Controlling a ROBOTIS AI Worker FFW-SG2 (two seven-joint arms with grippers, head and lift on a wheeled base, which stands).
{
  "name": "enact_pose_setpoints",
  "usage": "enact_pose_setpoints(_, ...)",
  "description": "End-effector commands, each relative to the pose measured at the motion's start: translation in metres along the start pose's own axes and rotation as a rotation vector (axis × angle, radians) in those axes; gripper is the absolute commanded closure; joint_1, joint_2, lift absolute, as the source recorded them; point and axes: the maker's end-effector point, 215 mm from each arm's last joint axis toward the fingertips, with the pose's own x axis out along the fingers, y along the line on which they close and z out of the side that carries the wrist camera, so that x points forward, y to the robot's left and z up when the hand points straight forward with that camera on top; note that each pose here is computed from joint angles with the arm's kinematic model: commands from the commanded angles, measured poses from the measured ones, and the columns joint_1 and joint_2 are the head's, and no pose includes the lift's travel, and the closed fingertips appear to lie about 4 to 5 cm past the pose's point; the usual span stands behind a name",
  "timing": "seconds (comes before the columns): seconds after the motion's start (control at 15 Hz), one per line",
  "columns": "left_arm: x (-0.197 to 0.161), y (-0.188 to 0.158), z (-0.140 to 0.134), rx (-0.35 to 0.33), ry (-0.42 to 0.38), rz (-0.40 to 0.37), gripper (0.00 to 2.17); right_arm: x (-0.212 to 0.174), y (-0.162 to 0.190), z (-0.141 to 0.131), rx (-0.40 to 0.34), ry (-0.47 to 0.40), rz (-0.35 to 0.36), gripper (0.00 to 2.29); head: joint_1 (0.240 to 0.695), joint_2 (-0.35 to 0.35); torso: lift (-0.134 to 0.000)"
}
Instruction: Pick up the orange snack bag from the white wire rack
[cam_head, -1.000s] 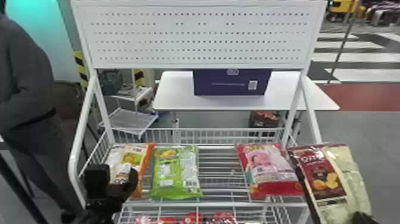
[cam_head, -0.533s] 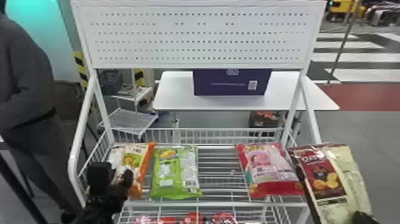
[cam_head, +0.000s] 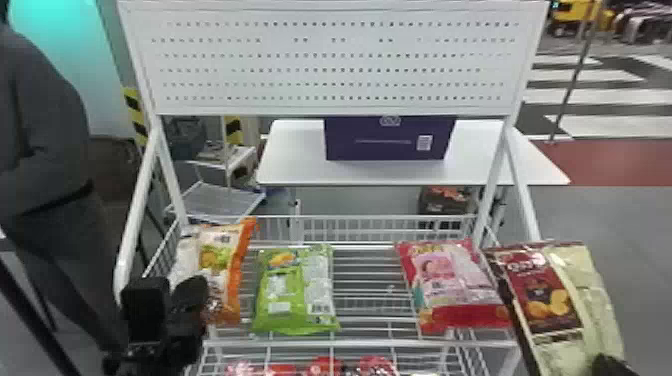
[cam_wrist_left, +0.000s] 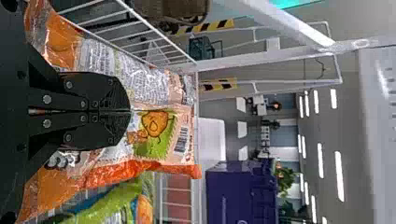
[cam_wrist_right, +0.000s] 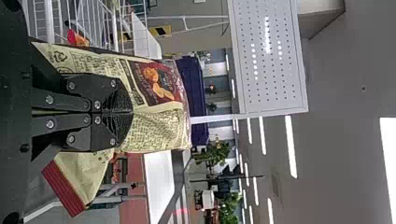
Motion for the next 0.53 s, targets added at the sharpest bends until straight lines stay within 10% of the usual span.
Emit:
enact_pose_setpoints(0.0,-0.042,-0.001,0.015,-0.035,-0.032,-0.022,2.07,0.000,0.000,0.000,0.000,0.001,-0.001,2.26,0.499,0.000,0.000)
enact_pose_setpoints(0.47,-0.157,-0.008,0.011,-0.075,-0.084,-0.059,2.07,-0.001,0.001,-0.001,0.003,0.002,0.001,2.26,0.499,0.000,0.000)
